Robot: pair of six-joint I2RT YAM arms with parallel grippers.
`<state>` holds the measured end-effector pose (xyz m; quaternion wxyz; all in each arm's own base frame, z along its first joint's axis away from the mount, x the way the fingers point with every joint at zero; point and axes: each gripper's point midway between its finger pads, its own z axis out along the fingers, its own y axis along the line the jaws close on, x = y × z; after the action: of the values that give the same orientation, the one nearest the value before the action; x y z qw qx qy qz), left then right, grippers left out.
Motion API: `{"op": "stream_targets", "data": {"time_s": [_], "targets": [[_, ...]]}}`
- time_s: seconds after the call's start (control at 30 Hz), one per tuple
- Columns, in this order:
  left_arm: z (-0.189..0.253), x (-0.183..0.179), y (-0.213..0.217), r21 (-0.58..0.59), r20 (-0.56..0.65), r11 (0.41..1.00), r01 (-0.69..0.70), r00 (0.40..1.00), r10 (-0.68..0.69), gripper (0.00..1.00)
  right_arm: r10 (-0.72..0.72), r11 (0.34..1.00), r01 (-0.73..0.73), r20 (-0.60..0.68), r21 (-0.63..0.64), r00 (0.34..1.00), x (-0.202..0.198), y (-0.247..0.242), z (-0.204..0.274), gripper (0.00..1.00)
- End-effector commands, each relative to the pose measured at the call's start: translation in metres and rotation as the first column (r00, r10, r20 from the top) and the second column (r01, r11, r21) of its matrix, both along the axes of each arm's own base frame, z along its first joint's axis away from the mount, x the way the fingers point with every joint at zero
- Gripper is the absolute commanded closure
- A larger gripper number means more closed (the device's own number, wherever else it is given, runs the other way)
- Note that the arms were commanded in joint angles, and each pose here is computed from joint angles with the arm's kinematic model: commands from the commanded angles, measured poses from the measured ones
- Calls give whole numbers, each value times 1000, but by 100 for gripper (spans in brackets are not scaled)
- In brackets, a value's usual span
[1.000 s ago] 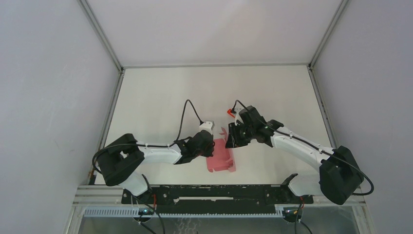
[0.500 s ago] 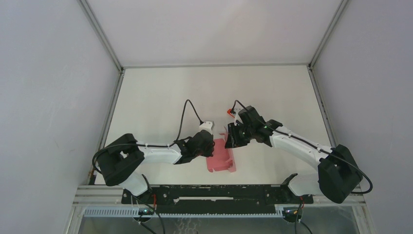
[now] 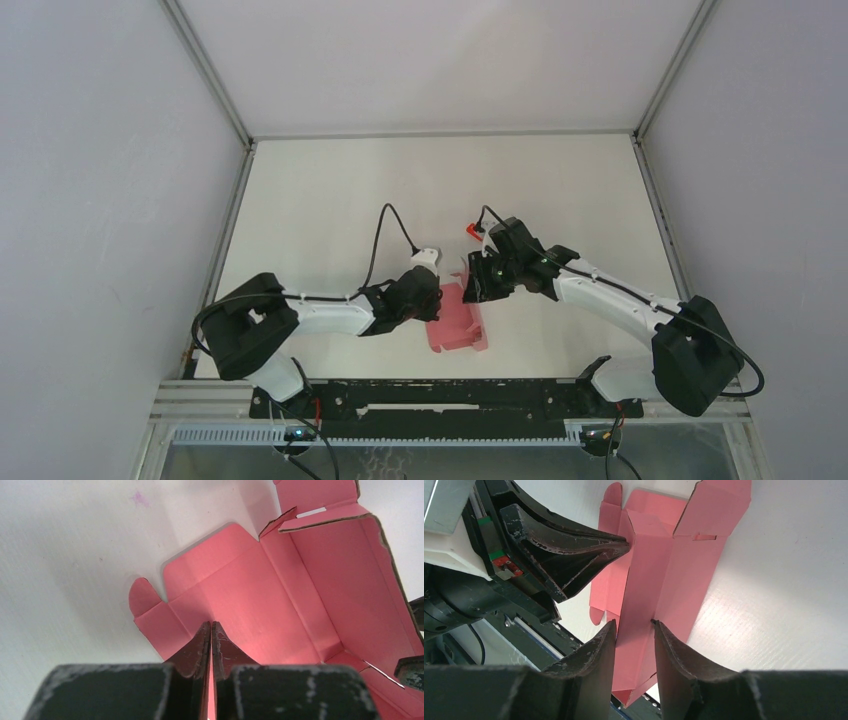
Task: Fold the paper box
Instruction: Fold the paper box at the center of the board.
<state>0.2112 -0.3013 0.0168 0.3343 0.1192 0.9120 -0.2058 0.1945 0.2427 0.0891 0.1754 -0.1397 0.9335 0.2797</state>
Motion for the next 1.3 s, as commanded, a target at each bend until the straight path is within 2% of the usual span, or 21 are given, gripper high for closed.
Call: {"op": "stream_targets", "data": {"time_s": [0.0, 1.27], "targets": [[-25, -17, 13, 90, -81, 995, 47, 996, -40, 93, -14, 998, 15, 12, -68, 1000, 3, -9, -12, 59], [-26, -19, 13, 81, -87, 995, 51, 995, -44, 94, -58, 972, 61, 20, -227, 998, 6, -34, -35, 58]]}}
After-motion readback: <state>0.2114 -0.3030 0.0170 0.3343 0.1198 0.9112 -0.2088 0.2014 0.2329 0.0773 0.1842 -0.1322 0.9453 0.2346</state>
